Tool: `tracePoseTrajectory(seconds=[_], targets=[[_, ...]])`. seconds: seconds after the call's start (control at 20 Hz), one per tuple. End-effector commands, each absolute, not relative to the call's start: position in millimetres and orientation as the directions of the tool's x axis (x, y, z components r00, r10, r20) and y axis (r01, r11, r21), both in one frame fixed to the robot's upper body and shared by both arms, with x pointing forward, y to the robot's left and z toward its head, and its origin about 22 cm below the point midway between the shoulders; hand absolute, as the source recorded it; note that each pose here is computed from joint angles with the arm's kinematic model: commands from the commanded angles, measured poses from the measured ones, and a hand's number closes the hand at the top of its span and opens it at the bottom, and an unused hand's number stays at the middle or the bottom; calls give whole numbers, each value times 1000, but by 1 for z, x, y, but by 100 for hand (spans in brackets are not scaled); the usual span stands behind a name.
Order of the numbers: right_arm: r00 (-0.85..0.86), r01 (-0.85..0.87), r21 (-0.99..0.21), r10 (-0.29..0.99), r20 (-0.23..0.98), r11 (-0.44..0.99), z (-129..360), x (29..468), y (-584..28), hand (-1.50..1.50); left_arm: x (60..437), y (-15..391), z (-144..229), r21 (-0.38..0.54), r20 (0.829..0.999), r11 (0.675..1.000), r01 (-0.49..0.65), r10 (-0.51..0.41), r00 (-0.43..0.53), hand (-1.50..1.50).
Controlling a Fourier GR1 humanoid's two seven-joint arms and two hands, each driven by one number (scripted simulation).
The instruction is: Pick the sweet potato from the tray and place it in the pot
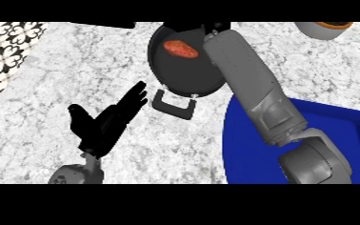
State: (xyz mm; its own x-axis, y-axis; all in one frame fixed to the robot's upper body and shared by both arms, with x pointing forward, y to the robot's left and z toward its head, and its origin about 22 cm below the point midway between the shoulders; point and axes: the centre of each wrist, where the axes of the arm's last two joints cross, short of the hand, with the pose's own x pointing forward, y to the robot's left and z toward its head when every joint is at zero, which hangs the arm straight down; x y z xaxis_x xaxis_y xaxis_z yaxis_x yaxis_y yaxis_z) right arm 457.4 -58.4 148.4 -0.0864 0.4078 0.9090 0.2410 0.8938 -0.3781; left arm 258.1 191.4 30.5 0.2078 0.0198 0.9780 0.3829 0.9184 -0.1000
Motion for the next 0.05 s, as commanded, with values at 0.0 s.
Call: tracePoseTrajectory(seconds=[0.0], targets=[[-82, 291, -373, 411, 908, 881, 140, 458, -61, -150, 259, 201, 30, -115, 975, 928, 356, 37, 219, 0]])
